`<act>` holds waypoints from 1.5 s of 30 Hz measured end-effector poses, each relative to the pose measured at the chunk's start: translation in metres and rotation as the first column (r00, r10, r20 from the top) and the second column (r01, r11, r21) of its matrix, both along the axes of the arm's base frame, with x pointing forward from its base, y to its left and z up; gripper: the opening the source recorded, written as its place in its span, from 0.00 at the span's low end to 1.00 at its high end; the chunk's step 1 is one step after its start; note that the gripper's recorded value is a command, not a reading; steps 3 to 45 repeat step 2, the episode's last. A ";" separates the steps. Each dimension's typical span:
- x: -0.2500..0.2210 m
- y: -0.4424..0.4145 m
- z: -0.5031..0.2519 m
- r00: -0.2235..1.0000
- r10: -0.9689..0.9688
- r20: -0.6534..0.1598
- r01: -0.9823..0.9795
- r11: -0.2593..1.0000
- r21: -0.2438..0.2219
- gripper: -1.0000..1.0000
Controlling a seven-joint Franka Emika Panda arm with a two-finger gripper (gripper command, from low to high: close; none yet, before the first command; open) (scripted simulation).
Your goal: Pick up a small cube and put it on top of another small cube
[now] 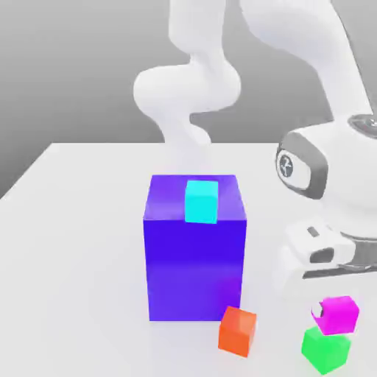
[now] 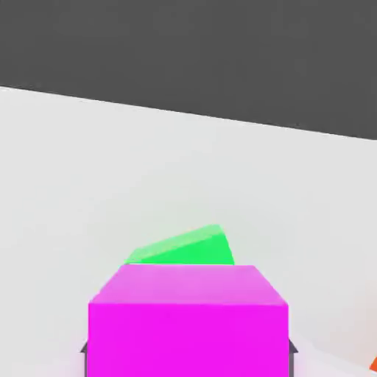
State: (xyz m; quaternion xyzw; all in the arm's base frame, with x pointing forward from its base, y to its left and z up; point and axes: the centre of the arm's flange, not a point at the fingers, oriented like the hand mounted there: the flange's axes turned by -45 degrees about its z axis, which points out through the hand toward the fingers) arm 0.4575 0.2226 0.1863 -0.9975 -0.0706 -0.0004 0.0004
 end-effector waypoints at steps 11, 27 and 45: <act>0.000 0.000 0.000 1.000 0.000 0.000 0.000 1.000 0.000 1.00; 0.000 0.000 0.000 1.000 0.000 0.000 0.000 1.000 0.000 1.00; 0.000 0.000 0.000 1.000 0.000 0.000 0.000 1.000 0.000 1.00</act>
